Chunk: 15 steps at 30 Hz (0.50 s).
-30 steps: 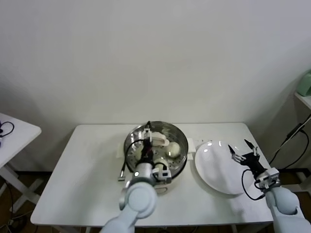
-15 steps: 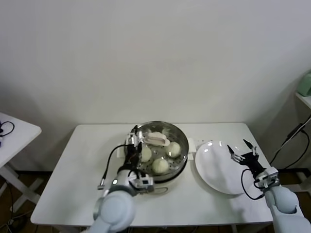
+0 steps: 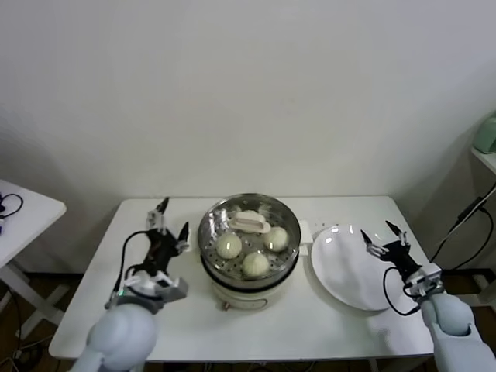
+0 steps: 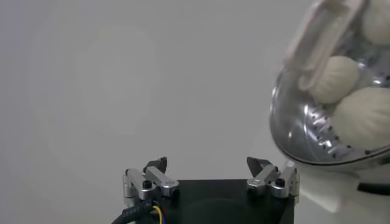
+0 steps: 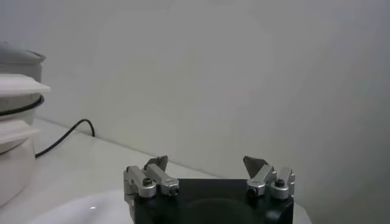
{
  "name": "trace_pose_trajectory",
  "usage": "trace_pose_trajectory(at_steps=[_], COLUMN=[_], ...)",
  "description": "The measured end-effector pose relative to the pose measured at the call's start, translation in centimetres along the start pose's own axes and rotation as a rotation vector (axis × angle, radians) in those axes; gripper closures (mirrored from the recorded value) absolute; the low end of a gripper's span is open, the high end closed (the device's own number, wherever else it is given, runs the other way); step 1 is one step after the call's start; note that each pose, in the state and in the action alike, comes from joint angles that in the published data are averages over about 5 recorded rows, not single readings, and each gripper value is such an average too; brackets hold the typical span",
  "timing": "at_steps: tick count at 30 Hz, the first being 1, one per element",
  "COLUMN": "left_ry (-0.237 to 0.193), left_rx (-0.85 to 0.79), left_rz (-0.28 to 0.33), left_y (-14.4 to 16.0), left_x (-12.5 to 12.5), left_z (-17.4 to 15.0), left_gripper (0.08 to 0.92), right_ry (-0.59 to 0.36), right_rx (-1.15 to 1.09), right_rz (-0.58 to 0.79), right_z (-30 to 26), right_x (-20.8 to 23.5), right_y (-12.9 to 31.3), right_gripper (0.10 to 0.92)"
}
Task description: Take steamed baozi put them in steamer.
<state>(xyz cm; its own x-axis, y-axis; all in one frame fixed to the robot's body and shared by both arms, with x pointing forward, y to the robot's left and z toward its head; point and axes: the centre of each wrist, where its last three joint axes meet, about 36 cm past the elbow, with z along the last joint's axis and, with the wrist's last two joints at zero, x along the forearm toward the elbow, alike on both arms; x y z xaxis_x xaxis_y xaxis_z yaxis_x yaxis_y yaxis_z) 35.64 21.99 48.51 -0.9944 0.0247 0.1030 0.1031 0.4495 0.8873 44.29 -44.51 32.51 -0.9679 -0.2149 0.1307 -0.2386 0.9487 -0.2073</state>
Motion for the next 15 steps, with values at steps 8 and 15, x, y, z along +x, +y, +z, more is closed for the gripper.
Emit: trace_pose_trajectory(at_steps=[8,15], left_ry=[0.002,0.016], left_rx=[0.371,0.662], left_rz=[-0.017,-0.065], left_y=[1.3,0.4], left_x=[-0.1,-0.2], left_z=[4.6,8.5], left_gripper=[0.177,0.177], right_ry=[-0.012,-0.024], right_rx=[0.002,-0.009], right_rz=[-0.006,-0.004], right_z=[-0.4,-0.7], right_x=[-0.7,-1.1], right_y=[0.2,1.1], right_gripper=[0.200,0.200])
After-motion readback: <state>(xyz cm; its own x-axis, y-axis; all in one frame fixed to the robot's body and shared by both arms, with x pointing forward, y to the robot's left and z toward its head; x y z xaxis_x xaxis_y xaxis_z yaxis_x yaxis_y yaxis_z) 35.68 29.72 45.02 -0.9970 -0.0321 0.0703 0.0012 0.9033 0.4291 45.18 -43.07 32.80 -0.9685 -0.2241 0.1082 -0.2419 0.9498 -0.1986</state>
